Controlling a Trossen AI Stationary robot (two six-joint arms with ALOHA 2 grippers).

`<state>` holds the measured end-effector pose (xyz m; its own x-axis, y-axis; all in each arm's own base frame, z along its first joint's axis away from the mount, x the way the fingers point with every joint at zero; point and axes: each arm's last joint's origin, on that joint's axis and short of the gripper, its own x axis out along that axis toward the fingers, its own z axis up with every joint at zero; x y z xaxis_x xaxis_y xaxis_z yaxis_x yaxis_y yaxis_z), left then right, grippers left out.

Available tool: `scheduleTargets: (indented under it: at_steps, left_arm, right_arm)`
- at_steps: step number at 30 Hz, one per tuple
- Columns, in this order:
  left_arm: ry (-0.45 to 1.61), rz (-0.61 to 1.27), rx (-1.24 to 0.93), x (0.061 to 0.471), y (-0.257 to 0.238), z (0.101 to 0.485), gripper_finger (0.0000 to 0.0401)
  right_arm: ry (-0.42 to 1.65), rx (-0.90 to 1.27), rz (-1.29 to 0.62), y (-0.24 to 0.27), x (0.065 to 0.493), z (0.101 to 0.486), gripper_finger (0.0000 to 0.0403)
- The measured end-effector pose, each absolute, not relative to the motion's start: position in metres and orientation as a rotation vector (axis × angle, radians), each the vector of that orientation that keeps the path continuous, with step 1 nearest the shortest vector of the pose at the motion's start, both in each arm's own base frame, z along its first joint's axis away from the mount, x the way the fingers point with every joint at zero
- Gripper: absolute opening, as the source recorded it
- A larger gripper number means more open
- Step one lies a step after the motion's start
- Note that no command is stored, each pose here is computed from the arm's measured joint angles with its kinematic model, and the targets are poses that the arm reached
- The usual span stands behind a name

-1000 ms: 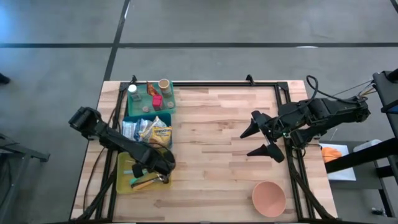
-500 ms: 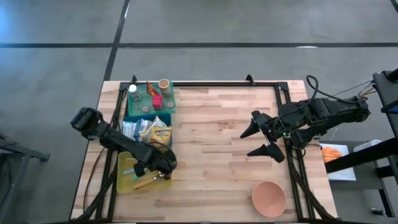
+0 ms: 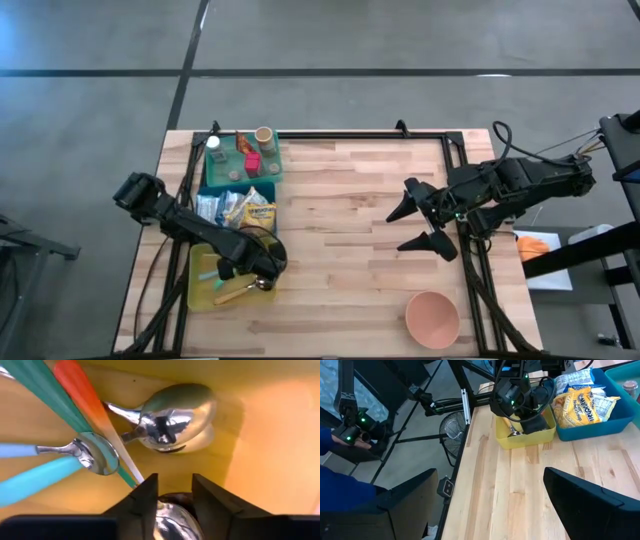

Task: Pick & Place Food Item
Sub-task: Put the orange and white spoon into the yellow bin

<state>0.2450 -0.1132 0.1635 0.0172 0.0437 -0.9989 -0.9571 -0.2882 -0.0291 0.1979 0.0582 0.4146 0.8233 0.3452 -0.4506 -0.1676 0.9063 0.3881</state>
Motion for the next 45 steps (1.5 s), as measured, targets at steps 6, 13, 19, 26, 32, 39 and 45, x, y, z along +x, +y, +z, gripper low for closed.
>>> scheduleTargets:
  at_steps: [6,13,19,26,32,39,45]
  left_arm:
    - [1.123,1.231,-1.253,0.249,-0.114,0.171,0.0186]
    - [1.246,0.841,-0.825,0.251,-0.113,0.189,0.0204]
    - [1.383,0.506,-0.435,0.251,-0.113,0.191,0.0204]
    - [1.471,0.110,0.024,0.249,-0.113,0.191,0.0204]
    - [1.499,-0.073,0.239,0.245,-0.111,0.186,0.0204]
    - [1.552,-0.193,0.293,0.232,-0.116,0.171,0.0204]
    - [1.521,-0.278,0.340,0.227,-0.130,0.170,0.0204]
  right_arm:
    - [0.541,0.343,0.278,0.058,0.198,0.414,0.0359]
    - [0.571,0.337,0.272,0.058,0.197,0.412,0.0359]
    - [0.570,0.340,0.271,0.058,0.197,0.412,0.0359]
    - [0.577,0.394,0.255,0.058,0.197,0.412,0.0359]
    - [0.580,0.422,0.248,0.058,0.197,0.412,0.0359]
    - [0.585,0.460,0.235,0.058,0.197,0.412,0.0359]
    - [0.584,0.459,0.229,0.058,0.197,0.412,0.0359]
